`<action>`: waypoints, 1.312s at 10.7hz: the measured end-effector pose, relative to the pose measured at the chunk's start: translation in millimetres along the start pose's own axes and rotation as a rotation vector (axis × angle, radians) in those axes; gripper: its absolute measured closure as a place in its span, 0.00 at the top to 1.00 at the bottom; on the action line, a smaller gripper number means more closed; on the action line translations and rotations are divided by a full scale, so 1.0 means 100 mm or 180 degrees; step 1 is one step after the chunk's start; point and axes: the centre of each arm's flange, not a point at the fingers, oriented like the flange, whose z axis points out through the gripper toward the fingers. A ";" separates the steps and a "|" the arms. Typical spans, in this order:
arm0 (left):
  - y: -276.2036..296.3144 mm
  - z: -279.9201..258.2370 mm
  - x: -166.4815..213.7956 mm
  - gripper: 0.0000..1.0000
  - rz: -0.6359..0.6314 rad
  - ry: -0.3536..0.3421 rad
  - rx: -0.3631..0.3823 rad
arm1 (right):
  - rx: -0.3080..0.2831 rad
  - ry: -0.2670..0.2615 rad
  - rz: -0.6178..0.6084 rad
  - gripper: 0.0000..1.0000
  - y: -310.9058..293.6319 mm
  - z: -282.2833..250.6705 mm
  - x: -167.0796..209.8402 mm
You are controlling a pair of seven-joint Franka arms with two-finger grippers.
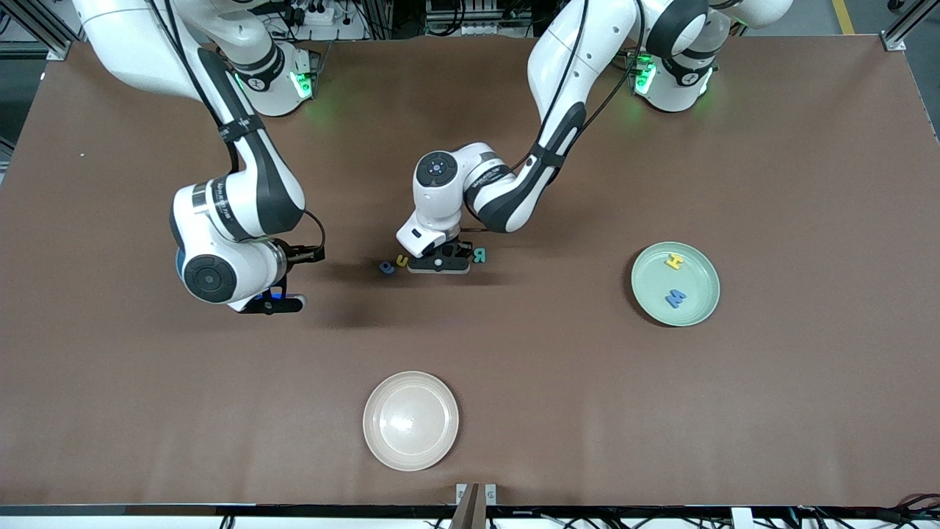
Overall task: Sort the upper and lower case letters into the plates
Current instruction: 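Close the left gripper on the pink Q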
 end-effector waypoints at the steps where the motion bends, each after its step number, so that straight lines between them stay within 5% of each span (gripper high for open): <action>1: 0.00 0.00 0.00 0.37 0.0001 0.0000 0.0000 | 0.0021 -0.0006 0.0003 0.95 -0.01 0.00 0.00; 9: -0.13 -0.14 0.13 0.37 -0.0070 -0.0124 0.0190 | 0.0242 0.0018 0.0337 0.95 -0.15 0.08 0.01; 14: -0.61 -0.68 0.73 0.37 -0.0411 -0.0303 0.0206 | 0.0505 -0.0023 0.0508 0.95 -0.32 0.12 0.01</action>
